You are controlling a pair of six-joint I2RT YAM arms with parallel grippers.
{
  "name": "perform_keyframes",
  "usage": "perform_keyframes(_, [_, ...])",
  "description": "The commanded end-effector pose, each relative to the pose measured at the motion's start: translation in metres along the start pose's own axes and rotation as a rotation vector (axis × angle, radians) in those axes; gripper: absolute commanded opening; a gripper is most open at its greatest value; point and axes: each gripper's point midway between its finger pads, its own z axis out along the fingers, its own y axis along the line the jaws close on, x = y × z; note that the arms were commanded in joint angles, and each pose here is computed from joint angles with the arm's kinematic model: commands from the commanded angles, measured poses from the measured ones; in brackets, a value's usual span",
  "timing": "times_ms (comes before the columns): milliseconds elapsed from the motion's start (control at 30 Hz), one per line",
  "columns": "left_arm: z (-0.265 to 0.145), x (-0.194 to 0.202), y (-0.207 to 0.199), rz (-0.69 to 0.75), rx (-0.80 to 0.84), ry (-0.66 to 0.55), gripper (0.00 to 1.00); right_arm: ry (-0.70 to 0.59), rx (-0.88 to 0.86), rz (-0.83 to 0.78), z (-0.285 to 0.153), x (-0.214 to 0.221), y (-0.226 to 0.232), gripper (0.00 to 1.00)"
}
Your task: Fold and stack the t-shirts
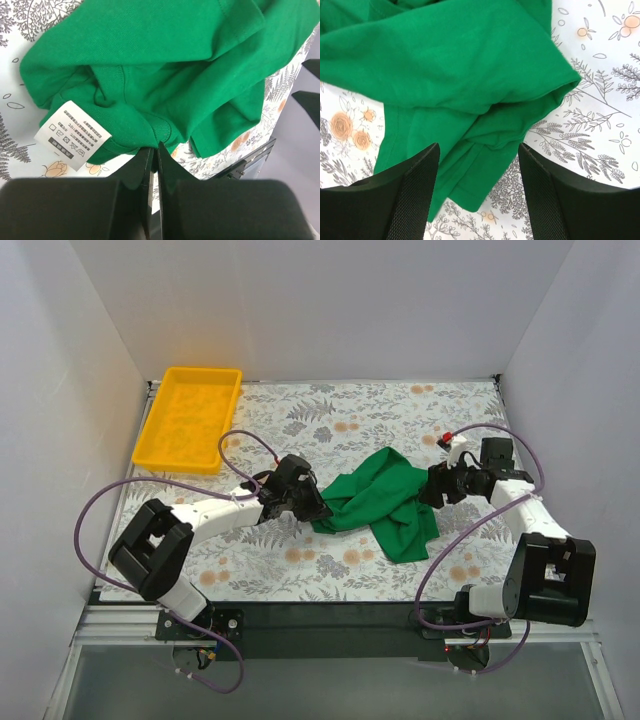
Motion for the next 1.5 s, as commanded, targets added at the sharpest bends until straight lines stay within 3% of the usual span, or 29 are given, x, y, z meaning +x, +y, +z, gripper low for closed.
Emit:
perform_keyframes(0, [-0.014,-0.016,-0.026,0.056,0.066,-0.064,0.0,0.037,-0.025,-0.059,-0.004,0.009,0.012,0.7])
perform_keyframes(300, [-0.035,-0.026,-0.049,0.098,0.136,-0.109,0.0,0.176,-0.122,-0.137,0.016,0.027,0.047,0.65])
perform_keyframes(667, [-0.059,-0.031,-0.059,0.132,0.181,-0.15,0.0,0.341,0.037,-0.246,0.023,0.054,0.03,0.58])
perform_keyframes(833, [-0.061,-0.028,-0.057,0.145,0.183,-0.15,0.0,0.376,0.023,-0.255,0.028,0.064,0.032,0.44])
perform_keyframes(1067, [-0.072,-0.029,-0.052,0.162,0.189,-0.18,0.0,0.315,0.014,-0.33,0.019,0.045,0.037,0.03])
perform_keyframes(1467, [-0.112,-0.042,-0.068,0.238,0.267,-0.286,0.0,0.118,0.087,-0.546,-0.03,-0.03,0.049,0.01])
